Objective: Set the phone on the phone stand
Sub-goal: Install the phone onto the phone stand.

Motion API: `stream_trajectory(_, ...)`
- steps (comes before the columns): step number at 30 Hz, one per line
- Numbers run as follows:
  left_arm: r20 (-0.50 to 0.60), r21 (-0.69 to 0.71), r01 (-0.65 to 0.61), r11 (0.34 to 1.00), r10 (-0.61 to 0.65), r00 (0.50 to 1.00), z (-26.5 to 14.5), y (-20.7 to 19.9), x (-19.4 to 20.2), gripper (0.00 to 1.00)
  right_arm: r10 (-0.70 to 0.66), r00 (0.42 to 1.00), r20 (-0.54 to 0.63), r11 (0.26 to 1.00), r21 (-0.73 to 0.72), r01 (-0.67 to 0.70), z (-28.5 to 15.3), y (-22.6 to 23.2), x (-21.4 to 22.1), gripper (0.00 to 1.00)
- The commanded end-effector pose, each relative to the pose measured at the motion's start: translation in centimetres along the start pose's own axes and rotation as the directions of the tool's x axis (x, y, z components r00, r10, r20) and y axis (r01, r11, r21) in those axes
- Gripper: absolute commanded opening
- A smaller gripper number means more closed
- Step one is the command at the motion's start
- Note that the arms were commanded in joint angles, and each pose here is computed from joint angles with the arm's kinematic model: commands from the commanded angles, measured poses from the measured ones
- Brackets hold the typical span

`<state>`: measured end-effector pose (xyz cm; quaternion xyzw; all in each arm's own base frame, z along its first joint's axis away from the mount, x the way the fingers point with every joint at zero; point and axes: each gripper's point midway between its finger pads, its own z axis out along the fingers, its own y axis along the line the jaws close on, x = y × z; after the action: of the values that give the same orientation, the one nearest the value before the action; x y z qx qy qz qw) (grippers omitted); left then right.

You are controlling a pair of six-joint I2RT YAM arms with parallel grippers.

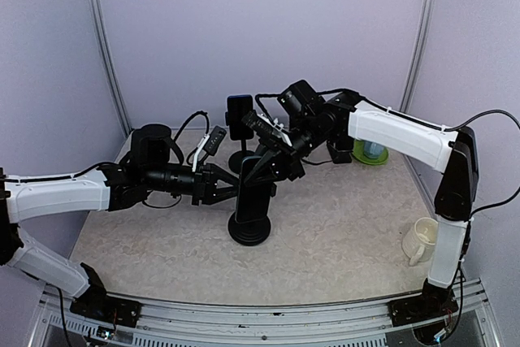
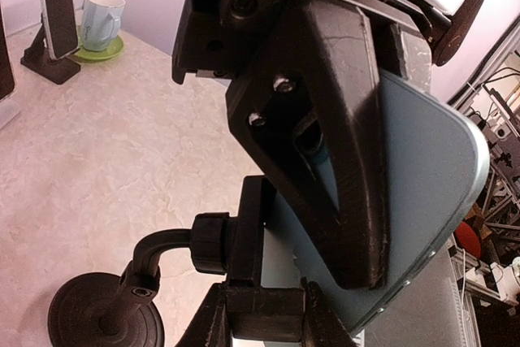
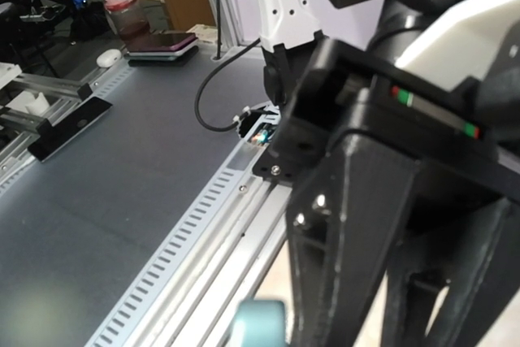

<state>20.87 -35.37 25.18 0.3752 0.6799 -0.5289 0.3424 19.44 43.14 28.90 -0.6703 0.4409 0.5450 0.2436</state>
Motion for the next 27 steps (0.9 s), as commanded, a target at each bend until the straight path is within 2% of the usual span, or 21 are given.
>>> stream_trajectory(1,0.059,0.120,-0.118,0.986,0.111,0.992,-0.3,-3.5,-2.5,0.12,-0.025,1.000,-0.008,0.999,0.032,0.025,-0.6,-0.9,0.8,0.00)
stream_trajectory(7,0.070,0.145,-0.137,0.980,0.128,0.989,-0.6,-4.2,-2.6,0.12,-0.002,1.000,-0.007,0.999,0.043,0.002,-1.2,-1.4,1.8,0.00)
stream_trajectory(17,0.079,0.169,-0.148,0.974,0.136,0.988,-0.8,-4.8,-2.5,0.12,-0.011,0.999,0.033,0.998,-0.061,0.013,-0.5,-0.3,2.2,0.00)
stream_trajectory(27,0.091,0.190,-0.167,0.967,0.152,0.984,-0.9,-5.5,-2.7,0.12,0.040,0.998,0.040,0.996,-0.080,-0.037,-0.1,-0.6,2.5,0.00)
